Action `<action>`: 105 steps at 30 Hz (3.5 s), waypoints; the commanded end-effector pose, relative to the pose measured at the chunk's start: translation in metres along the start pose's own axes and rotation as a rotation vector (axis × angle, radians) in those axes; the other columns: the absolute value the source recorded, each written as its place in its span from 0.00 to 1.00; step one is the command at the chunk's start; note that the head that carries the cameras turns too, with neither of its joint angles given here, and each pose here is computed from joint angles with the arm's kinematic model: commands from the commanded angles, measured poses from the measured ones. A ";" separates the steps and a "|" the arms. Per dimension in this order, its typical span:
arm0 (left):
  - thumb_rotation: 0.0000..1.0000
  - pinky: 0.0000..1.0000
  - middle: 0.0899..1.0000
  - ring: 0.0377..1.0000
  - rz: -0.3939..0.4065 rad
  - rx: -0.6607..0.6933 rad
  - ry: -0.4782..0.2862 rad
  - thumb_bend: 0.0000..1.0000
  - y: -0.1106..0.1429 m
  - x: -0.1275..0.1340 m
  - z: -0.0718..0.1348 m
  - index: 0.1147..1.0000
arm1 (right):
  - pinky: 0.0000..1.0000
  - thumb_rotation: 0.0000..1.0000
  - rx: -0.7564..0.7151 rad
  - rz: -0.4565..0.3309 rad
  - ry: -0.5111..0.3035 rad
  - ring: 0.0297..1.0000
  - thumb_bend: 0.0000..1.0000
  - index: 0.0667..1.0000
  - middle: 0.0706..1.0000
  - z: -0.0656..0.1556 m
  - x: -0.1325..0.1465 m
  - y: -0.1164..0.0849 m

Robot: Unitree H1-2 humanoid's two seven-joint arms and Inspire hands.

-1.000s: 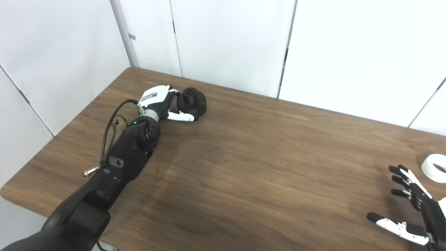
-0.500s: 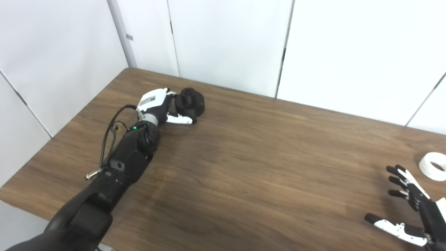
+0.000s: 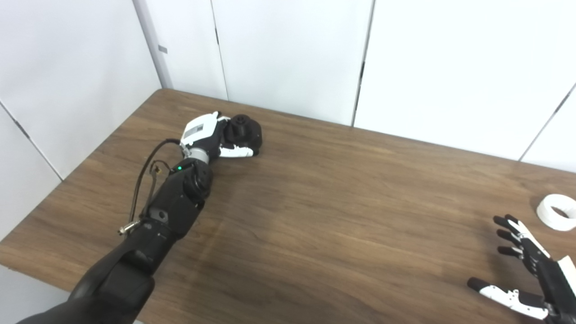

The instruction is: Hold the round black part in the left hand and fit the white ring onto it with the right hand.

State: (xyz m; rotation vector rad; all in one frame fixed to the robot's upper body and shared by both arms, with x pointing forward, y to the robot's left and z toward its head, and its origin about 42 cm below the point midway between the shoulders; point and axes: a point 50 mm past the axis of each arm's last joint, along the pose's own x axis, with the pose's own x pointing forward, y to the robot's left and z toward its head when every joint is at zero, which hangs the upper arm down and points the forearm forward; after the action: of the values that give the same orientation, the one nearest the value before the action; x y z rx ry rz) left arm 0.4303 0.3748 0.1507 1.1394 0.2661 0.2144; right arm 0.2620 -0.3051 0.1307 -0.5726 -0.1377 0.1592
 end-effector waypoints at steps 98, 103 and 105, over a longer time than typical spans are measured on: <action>0.08 1.00 1.00 1.00 -0.455 -0.230 -0.729 0.52 -0.093 -0.098 0.090 0.42 | 0.72 0.30 -0.021 -0.001 -0.078 0.85 0.69 0.87 0.95 0.030 0.010 -0.008; 0.08 1.00 1.00 1.00 -0.492 -0.224 -0.798 0.52 -0.105 -0.114 0.104 0.42 | 0.71 0.30 -0.016 -0.005 -0.081 0.85 0.69 0.87 0.95 0.030 0.010 -0.008; 0.08 1.00 1.00 1.00 -0.502 -0.221 -0.813 0.52 -0.108 -0.118 0.108 0.42 | 0.71 0.30 -0.019 -0.005 -0.082 0.85 0.69 0.87 0.95 0.030 0.010 -0.008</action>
State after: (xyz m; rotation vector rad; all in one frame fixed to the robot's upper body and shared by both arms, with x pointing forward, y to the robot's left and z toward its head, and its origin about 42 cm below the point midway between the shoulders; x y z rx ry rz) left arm 0.3614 0.2136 0.1100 0.8138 -0.2014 -0.5623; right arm 0.2611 -0.2970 0.1404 -0.5846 -0.1152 0.1908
